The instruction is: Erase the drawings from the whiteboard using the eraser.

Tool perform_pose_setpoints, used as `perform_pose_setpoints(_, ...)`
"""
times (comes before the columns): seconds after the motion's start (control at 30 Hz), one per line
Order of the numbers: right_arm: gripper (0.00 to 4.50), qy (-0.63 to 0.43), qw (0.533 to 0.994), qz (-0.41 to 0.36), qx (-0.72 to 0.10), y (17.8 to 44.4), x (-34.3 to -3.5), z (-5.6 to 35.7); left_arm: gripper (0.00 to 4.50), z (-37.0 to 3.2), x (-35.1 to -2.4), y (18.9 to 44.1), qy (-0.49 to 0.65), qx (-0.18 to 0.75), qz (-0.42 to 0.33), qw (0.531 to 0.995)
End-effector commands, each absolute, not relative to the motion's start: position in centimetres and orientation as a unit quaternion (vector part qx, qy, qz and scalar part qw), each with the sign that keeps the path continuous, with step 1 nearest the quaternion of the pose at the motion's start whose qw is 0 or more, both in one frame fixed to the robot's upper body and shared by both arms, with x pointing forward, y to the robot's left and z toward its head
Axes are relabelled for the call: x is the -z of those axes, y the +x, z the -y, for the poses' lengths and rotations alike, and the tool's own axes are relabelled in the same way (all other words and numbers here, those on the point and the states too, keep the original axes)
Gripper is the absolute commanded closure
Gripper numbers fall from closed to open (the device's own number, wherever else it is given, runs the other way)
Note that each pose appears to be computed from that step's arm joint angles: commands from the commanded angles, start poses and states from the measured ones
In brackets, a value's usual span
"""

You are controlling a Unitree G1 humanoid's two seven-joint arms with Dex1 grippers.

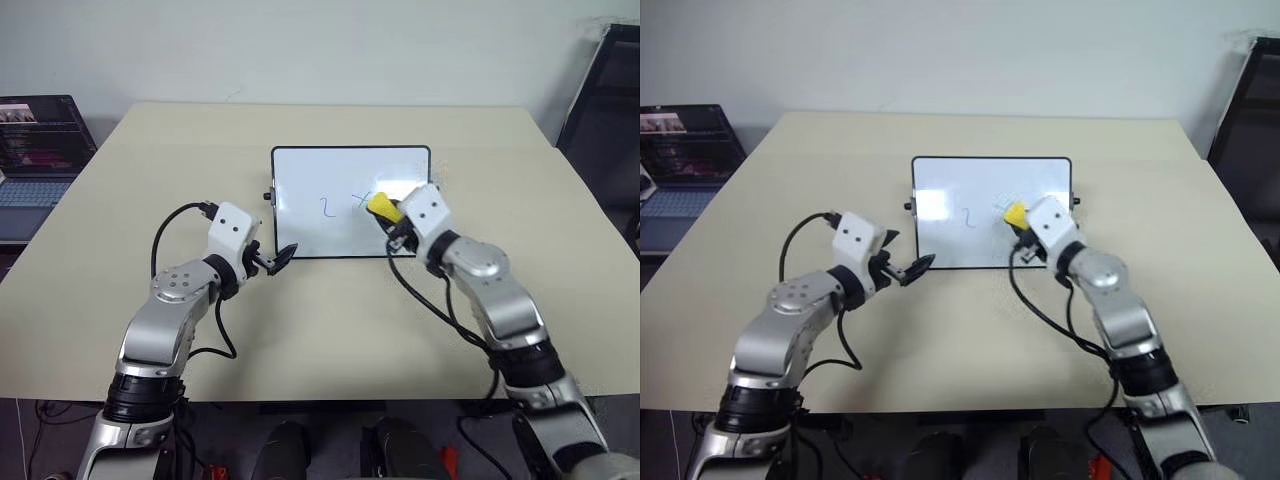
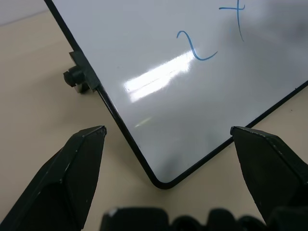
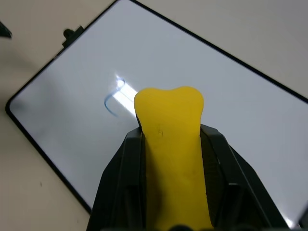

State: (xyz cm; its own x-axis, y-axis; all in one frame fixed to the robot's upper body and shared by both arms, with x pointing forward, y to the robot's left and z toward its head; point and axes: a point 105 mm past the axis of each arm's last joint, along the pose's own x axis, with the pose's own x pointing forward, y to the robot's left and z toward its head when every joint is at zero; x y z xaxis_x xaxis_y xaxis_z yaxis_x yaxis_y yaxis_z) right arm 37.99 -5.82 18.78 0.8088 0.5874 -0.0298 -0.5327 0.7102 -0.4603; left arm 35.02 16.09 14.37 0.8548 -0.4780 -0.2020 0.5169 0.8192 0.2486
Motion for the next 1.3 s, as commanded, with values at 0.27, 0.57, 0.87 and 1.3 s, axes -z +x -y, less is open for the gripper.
perform_pose_setpoints(0.27, 3.38, -0.316, 0.903, 0.034, -0.289, 42.1, -19.5, 4.0, 0.0, -14.4, -17.5, 35.4, 0.169, 0.295, -0.021, 0.94)
perform_pose_setpoints(0.57, 3.38, -0.366, 0.89, 0.007, -0.272, 43.8, -18.7, 5.0, 0.0, -13.5, -17.6, 34.9, 0.17, 0.313, -0.02, 0.934)
perform_pose_setpoints(0.87, 3.38, -0.394, 0.876, -0.042, -0.276, 43.4, -16.3, 7.6, 0.0, -13.2, -17.4, 34.7, 0.169, 0.321, -0.021, 0.932)
perform_pose_setpoints(1.3, 3.38, -0.381, 0.868, -0.07, -0.311, 42.5, -15.1, 7.4, 0.0, -12.2, -17.2, 34.4, 0.166, 0.34, -0.025, 0.925)
